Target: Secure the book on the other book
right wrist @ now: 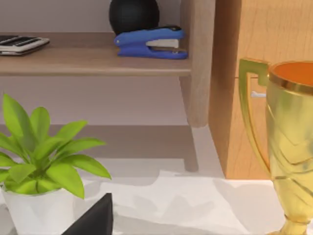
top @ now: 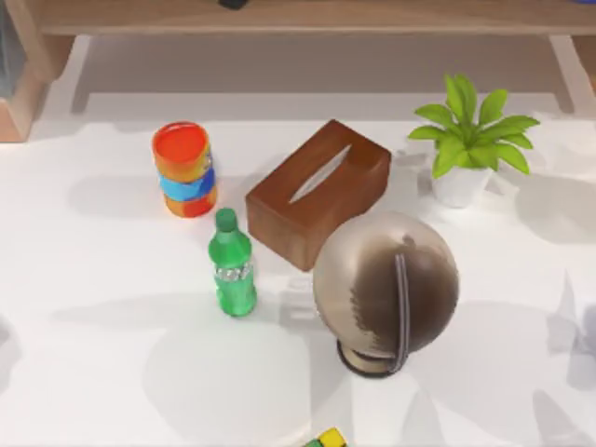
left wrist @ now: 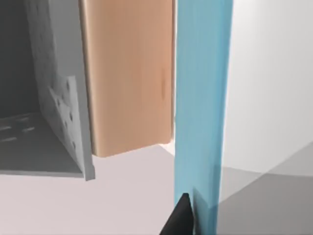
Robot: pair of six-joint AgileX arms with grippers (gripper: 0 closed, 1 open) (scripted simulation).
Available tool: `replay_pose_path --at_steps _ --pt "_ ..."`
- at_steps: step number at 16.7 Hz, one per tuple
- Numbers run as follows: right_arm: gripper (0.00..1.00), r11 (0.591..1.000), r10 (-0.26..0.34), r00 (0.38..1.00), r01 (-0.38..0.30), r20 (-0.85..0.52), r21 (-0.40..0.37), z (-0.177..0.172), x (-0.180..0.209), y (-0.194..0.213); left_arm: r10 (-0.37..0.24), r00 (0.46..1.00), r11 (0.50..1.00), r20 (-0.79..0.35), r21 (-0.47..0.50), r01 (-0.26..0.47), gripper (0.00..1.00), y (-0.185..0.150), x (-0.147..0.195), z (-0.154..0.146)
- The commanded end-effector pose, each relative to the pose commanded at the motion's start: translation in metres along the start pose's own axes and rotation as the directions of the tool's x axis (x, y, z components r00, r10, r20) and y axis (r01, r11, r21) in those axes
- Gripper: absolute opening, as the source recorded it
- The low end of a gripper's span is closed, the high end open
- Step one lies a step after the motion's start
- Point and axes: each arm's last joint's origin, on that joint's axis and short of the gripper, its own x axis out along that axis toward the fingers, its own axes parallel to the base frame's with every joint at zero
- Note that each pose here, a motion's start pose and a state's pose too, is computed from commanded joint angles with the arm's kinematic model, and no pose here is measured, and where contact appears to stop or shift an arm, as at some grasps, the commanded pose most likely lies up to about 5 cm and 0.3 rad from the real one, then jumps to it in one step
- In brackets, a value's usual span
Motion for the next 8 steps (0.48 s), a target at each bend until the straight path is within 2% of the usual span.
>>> replay_pose_path --at_steps 2,8 --pt "1.0 1.0 0.0 1.0 0.0 0.0 0.0 0.0 0.0 0.0 0.0 1.0 1.0 0.0 0.0 0.0 0.0 0.0 0.0 0.0" --pt "1.0 1.0 0.0 1.0 0.0 0.0 0.0 0.0 0.0 0.0 0.0 1.0 1.0 0.0 0.0 0.0 0.45 0.0 0.0 0.0"
